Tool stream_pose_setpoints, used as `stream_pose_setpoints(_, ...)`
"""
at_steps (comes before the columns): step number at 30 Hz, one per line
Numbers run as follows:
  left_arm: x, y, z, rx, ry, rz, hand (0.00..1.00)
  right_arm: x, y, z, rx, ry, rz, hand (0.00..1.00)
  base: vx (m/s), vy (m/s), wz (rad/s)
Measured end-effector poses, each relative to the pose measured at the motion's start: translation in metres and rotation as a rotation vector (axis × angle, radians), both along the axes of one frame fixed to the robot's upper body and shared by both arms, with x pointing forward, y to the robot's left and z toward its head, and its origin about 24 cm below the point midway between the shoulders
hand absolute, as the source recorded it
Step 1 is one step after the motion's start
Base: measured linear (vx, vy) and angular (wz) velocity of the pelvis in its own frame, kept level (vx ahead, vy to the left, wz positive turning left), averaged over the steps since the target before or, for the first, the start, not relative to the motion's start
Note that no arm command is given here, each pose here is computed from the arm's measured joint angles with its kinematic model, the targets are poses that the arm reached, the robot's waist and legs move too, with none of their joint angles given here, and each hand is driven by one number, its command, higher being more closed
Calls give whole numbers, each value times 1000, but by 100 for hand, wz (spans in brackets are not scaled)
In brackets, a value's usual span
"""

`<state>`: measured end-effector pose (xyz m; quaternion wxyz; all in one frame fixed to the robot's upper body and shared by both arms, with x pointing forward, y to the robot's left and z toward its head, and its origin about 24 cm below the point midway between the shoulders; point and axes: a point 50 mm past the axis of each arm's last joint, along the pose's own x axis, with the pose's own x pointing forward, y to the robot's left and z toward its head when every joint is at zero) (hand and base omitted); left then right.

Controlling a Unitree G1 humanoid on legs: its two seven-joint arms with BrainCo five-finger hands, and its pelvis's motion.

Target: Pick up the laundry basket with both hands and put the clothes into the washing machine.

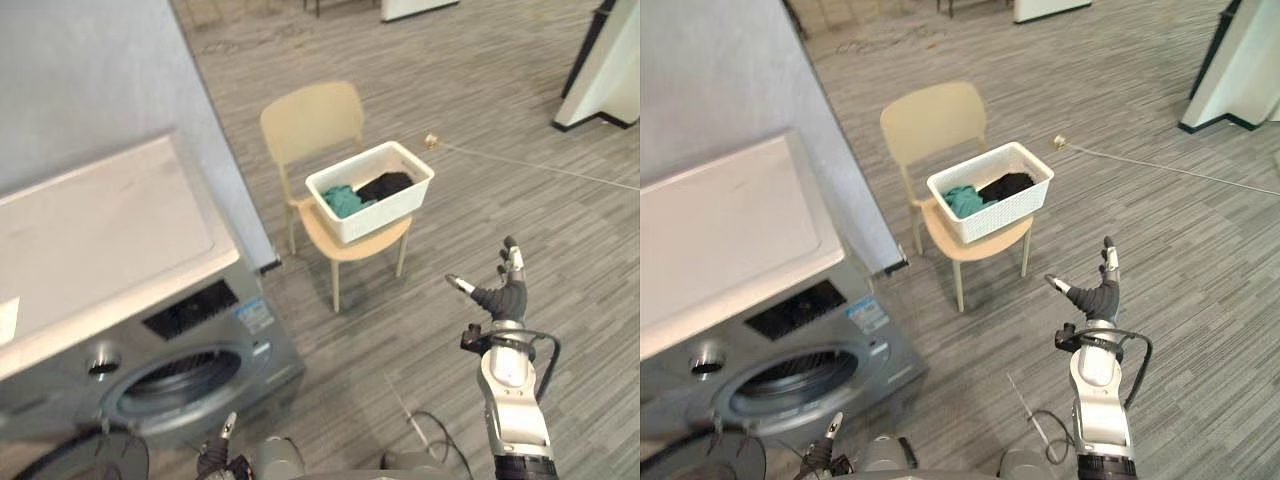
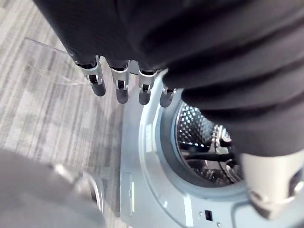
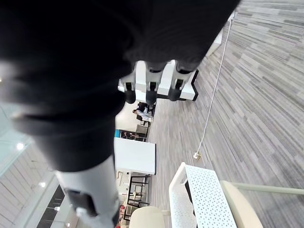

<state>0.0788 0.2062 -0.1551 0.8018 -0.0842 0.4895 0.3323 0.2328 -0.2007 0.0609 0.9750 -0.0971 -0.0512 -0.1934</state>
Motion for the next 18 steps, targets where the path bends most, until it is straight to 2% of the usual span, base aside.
stream_pose_setpoints(4, 1, -1, -1, -6, 3, -3, 0, -1, 5, -2, 53, -6, 26, 0, 276, 165, -21)
stream_pose_setpoints(10, -3, 9, -2, 8, 33, 24, 0, -5, 29, -13, 125, 34, 95, 0, 412, 161, 13)
stream_pose_setpoints(15, -9, 10, -3, 15, 67, -12, 0, -17, 21, -24, 134, 84, 62, 0, 311, 30, 55)
stream_pose_setpoints(18, -10, 11, -4, 16, 76, -22, 0, -18, 3, -26, 125, 88, -6, 0, 222, -134, 62)
